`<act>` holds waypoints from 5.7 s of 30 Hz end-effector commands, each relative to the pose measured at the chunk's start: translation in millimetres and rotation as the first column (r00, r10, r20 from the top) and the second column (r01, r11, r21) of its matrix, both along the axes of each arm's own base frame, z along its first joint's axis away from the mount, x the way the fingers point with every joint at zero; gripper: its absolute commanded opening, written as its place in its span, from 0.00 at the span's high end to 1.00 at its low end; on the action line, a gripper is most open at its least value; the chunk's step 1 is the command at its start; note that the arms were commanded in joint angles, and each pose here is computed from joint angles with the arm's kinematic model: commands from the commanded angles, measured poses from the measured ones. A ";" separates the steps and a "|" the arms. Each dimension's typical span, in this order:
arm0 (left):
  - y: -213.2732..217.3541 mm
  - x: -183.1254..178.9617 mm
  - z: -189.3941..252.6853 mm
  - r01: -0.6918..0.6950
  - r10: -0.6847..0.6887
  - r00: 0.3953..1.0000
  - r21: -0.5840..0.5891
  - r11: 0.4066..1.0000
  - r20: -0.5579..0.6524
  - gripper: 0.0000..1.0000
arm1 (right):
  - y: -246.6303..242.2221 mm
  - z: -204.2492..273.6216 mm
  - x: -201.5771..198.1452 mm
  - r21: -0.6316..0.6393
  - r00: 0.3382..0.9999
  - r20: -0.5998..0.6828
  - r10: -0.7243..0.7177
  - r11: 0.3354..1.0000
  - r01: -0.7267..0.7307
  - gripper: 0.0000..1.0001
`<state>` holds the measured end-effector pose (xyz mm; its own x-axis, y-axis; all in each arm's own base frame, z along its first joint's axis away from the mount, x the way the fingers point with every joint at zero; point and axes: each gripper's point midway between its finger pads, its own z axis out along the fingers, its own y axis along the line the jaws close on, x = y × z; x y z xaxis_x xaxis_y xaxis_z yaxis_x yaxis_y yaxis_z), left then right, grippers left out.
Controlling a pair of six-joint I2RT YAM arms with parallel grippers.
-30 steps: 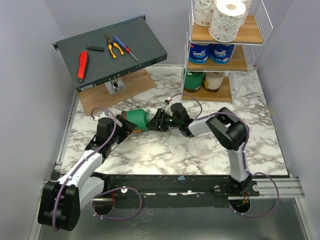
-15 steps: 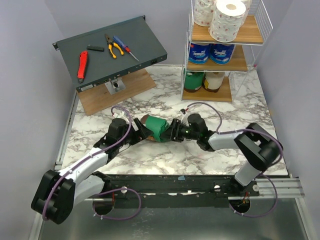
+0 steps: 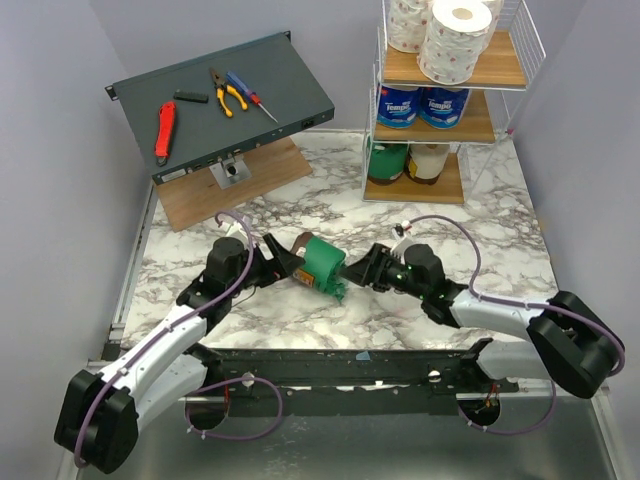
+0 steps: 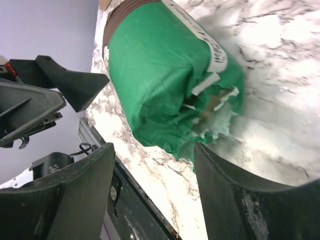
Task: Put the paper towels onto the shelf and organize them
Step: Move the paper towel to the center of the board, then adjust the paper towel at the center of the board, then pick up the paper towel from the center of the board.
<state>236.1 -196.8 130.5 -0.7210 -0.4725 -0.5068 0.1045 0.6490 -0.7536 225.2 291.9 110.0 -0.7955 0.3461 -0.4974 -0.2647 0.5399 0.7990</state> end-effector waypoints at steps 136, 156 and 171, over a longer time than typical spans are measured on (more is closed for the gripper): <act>9.5 -13.2 -26.2 -0.030 0.031 0.999 -0.025 0.999 0.034 0.16 | -183.2 120.3 38.7 -0.660 0.838 0.340 -0.427 0.526 0.536 0.17; 5.5 -21.8 -33.0 0.010 -0.009 1.000 -0.041 0.999 0.026 0.16 | -206.9 36.9 44.1 -0.375 0.809 -0.012 -0.587 0.753 0.540 0.30; 1.5 -21.8 -37.0 0.028 -0.028 1.000 -0.046 0.999 0.011 0.16 | -202.1 -4.1 29.4 -0.431 0.833 -0.090 -0.545 0.776 0.461 0.39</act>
